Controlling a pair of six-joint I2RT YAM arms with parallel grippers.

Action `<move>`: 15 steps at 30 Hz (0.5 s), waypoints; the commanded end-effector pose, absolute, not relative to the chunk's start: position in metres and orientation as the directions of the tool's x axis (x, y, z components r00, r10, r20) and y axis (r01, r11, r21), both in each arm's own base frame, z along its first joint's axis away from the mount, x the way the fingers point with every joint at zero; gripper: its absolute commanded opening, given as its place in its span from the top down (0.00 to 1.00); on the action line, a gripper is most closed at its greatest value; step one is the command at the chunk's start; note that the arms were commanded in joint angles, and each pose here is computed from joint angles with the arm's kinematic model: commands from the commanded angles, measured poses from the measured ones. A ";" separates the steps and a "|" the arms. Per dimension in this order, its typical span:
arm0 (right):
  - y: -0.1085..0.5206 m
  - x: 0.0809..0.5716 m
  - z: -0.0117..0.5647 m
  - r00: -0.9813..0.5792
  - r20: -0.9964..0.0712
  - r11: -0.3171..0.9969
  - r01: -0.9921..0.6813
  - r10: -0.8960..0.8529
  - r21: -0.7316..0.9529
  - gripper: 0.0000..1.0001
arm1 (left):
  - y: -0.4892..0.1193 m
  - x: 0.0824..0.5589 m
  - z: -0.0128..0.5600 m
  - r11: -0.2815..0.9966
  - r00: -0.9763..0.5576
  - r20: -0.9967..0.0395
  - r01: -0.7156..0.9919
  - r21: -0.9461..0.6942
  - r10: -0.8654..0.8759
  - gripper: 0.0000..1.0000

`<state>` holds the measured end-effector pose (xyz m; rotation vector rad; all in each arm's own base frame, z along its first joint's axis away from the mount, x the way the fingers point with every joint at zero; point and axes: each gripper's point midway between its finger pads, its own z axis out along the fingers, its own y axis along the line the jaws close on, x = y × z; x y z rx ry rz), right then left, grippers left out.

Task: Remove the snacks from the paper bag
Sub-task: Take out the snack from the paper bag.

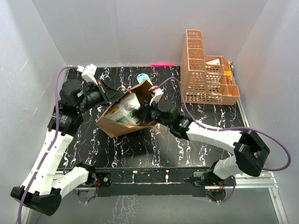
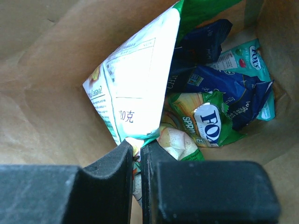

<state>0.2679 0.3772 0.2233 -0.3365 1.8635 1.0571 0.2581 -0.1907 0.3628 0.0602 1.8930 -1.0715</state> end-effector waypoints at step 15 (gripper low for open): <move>0.336 0.254 0.380 -0.378 -0.830 0.535 -0.638 0.409 0.554 0.91 | -0.185 0.258 0.360 0.639 -0.556 -0.736 0.415 -0.648 -0.385 1.00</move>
